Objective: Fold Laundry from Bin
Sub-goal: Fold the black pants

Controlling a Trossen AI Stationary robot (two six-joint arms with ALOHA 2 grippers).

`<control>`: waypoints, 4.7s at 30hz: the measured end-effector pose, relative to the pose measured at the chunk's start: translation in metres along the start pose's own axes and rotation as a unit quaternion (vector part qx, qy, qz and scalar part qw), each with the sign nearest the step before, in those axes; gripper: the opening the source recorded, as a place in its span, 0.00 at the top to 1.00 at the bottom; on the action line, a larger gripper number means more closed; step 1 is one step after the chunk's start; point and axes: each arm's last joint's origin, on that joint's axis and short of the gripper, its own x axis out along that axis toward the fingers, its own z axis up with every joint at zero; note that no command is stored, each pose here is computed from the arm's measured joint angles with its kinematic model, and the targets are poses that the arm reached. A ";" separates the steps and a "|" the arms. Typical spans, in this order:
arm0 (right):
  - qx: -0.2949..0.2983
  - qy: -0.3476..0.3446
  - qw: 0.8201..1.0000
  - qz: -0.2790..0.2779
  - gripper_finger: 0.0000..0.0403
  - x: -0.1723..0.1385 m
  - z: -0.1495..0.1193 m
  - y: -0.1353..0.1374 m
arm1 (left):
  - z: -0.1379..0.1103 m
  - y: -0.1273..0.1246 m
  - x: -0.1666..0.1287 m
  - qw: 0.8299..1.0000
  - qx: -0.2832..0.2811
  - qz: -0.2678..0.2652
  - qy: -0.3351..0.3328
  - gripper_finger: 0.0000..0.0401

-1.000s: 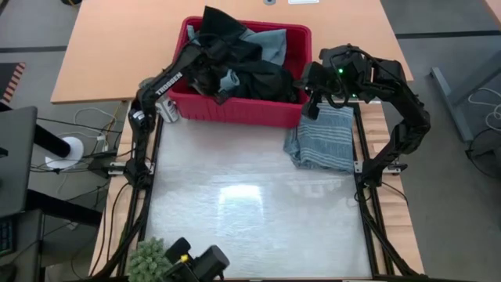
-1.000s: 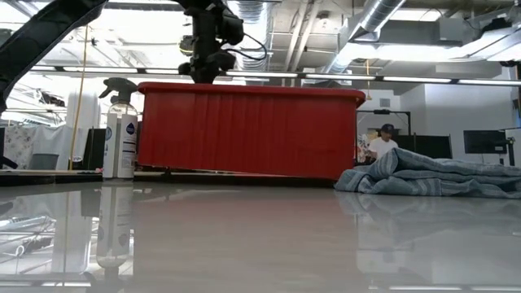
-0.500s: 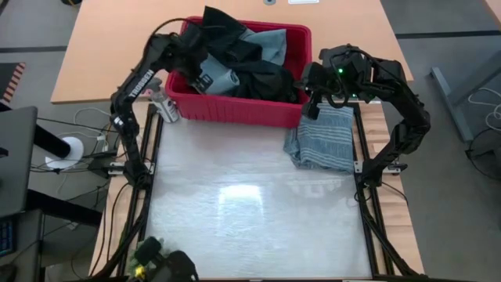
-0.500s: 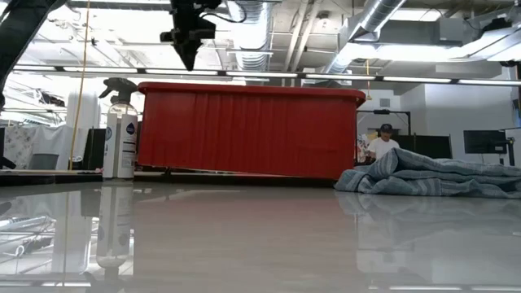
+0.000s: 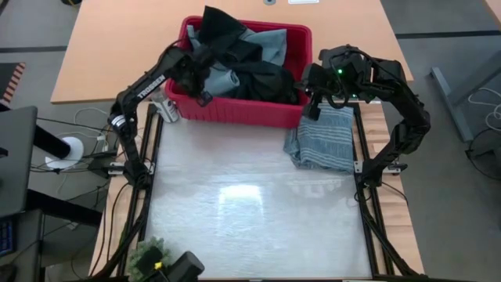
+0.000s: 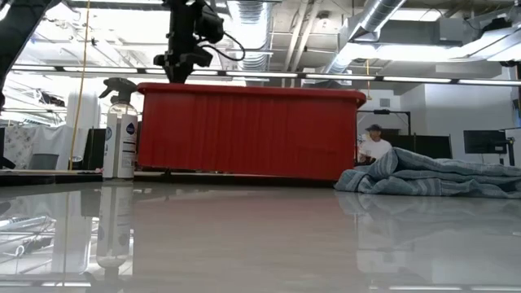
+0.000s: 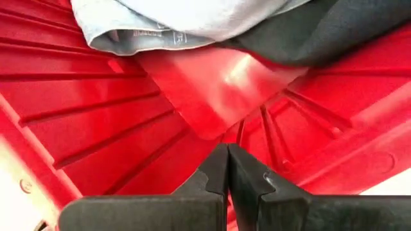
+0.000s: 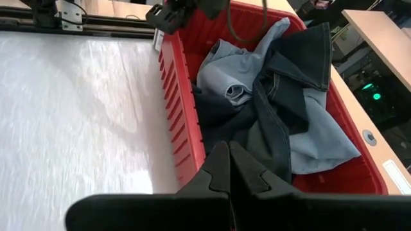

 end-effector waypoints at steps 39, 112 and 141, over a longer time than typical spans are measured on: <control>0.051 0.031 0.996 0.060 0.70 0.178 -0.022 -0.085 | -0.091 -0.007 -0.161 0.922 0.093 -0.171 -0.335 0.79; 0.003 -0.164 0.844 0.510 0.93 -0.041 0.036 0.123 | -0.084 -0.026 -0.171 0.920 0.044 -0.086 -0.380 0.40; 0.235 0.139 0.858 0.435 0.58 -0.105 -0.016 0.193 | -0.065 -0.091 -0.171 0.851 0.167 -0.341 -0.363 0.40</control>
